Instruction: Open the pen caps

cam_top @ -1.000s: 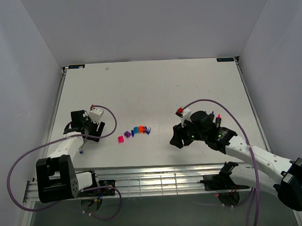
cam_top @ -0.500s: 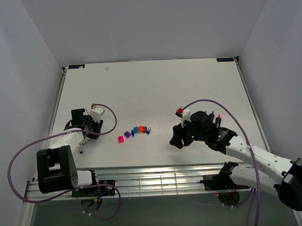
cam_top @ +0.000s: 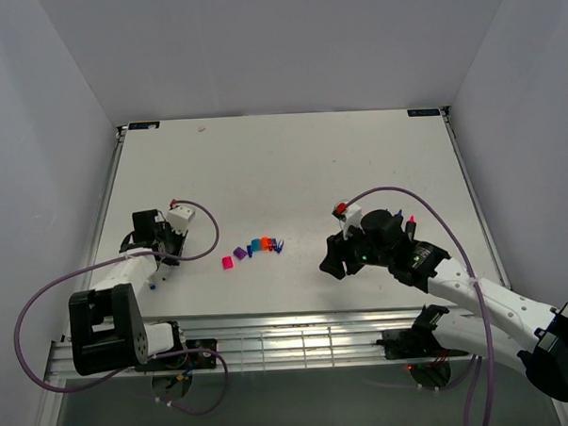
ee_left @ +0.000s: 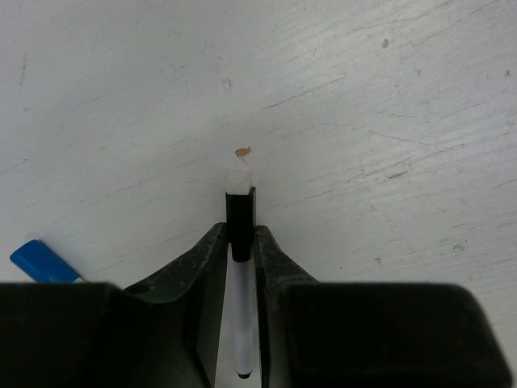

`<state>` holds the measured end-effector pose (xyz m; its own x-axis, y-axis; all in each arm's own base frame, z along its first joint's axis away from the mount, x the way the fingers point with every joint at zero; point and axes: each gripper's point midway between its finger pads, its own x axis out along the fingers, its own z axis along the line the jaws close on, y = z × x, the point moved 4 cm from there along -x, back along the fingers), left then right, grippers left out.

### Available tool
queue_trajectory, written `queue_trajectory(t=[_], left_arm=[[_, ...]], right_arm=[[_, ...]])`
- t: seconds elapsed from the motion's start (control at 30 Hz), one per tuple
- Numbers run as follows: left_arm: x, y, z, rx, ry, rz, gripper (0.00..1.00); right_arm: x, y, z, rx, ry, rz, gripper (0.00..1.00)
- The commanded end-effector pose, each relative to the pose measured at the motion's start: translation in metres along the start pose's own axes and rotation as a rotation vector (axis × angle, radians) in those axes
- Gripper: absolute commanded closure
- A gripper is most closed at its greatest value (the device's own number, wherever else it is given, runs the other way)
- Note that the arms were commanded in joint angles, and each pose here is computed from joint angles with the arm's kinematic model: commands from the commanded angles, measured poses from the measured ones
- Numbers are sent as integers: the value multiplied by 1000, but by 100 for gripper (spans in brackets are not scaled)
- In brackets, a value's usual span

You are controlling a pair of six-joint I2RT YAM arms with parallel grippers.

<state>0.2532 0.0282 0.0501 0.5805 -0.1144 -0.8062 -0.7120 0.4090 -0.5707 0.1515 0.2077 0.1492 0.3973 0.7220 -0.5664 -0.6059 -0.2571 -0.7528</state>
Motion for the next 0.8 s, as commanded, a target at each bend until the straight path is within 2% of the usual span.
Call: queue_trajectory(t=[0.0, 0.17, 0.27, 0.3, 0.5, 0.6, 0.63, 0.73, 0.77], left_arm=[[-4, 4, -2, -9, 13, 12, 73], [-4, -22, -2, -49, 60, -63, 79], [-4, -37, -2, -87, 87, -113, 91], [-5, -46, -1, -96, 89, -139, 100], [-14, -90, 9, -224, 79, -241, 100], [-20, -117, 3, -328, 137, -294, 100], [-23, -125, -3, -381, 170, -308, 100], [-35, -156, -30, -391, 253, -392, 100], [-42, -170, -57, -371, 318, -420, 100]], right_arm=[[-1, -4, 0, -27, 2, -38, 42], [-2, -6, 0, -28, 6, -48, 42], [-2, -8, -2, -28, 22, -59, 42], [-3, -8, -3, -28, 31, -62, 42], [3, -7, -8, -20, 60, -39, 42], [7, -9, -8, -20, 61, -19, 42], [8, -10, -8, -21, 60, -14, 41], [11, -17, -6, -22, 54, -14, 39], [11, -18, -5, -20, 49, -13, 36]])
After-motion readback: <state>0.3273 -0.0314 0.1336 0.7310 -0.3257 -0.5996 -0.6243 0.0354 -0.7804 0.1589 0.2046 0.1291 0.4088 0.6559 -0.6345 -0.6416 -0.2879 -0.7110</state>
